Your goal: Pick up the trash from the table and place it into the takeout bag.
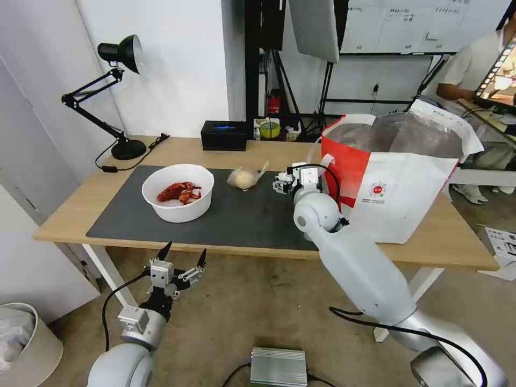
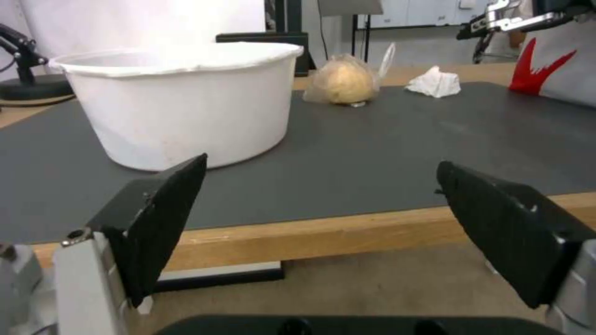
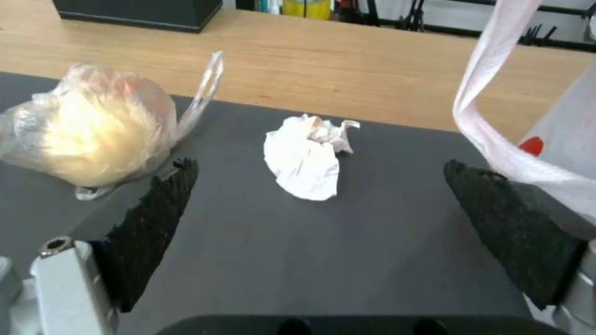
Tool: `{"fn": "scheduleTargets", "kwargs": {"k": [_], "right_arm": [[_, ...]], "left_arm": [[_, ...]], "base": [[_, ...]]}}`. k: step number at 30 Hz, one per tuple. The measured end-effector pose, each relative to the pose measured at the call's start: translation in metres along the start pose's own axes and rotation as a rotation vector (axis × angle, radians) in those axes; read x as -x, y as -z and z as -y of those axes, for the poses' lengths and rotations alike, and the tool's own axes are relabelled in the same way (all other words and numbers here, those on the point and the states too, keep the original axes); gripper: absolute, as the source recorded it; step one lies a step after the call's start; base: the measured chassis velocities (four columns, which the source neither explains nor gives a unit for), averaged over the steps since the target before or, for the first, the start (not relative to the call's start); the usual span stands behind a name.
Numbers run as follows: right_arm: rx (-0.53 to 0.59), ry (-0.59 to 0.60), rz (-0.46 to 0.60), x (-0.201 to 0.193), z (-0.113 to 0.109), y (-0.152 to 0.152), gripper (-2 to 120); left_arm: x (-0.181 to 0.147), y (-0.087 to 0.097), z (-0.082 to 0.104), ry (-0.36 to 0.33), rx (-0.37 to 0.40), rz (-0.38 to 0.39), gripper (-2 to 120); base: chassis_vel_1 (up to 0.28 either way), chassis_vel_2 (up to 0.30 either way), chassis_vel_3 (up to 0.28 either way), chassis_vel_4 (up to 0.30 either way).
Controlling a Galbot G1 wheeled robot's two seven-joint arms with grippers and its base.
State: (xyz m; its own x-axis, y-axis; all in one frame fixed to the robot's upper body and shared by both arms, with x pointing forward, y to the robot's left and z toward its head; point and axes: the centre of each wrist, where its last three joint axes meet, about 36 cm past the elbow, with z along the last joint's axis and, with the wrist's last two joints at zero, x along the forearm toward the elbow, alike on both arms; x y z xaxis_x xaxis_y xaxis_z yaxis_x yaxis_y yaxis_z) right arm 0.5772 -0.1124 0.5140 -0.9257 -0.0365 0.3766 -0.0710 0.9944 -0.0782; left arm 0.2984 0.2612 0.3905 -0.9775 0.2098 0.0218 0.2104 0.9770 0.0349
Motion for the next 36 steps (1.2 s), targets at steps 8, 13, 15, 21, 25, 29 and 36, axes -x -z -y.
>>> {"fn": "scheduleTargets", "kwargs": {"k": [8,13,15,21,25,29,36], "right_arm": [[0.002,-0.005,-0.020,0.012,0.002,0.012,100],[0.004,-0.009,-0.029,0.018,0.002,0.015,100],[0.005,-0.013,-0.037,0.024,0.002,0.019,100],[0.008,-0.019,-0.052,0.033,0.002,0.022,100],[0.009,-0.017,-0.061,0.039,0.002,0.023,100],[0.012,-0.021,-0.070,0.044,0.001,0.025,100],[0.014,-0.016,-0.086,0.055,0.001,0.029,100]], "left_arm": [[0.000,0.000,0.001,-0.002,-0.001,0.001,100],[0.000,0.000,0.001,-0.004,-0.001,0.001,100],[0.000,0.000,0.002,-0.005,-0.001,0.001,100],[0.000,0.000,0.003,-0.006,-0.002,0.002,100],[0.001,0.000,0.004,-0.007,-0.002,0.002,100],[0.001,-0.001,0.004,-0.007,-0.002,0.002,100],[0.001,-0.001,0.004,-0.007,-0.001,0.002,100]], "base": [[0.000,0.000,0.000,0.000],[0.000,0.000,0.000,0.000],[0.000,0.000,0.000,0.000],[0.000,0.000,0.000,0.000],[0.000,0.000,0.000,0.000],[0.000,0.000,0.000,0.000],[0.000,0.000,0.000,0.000]]}}
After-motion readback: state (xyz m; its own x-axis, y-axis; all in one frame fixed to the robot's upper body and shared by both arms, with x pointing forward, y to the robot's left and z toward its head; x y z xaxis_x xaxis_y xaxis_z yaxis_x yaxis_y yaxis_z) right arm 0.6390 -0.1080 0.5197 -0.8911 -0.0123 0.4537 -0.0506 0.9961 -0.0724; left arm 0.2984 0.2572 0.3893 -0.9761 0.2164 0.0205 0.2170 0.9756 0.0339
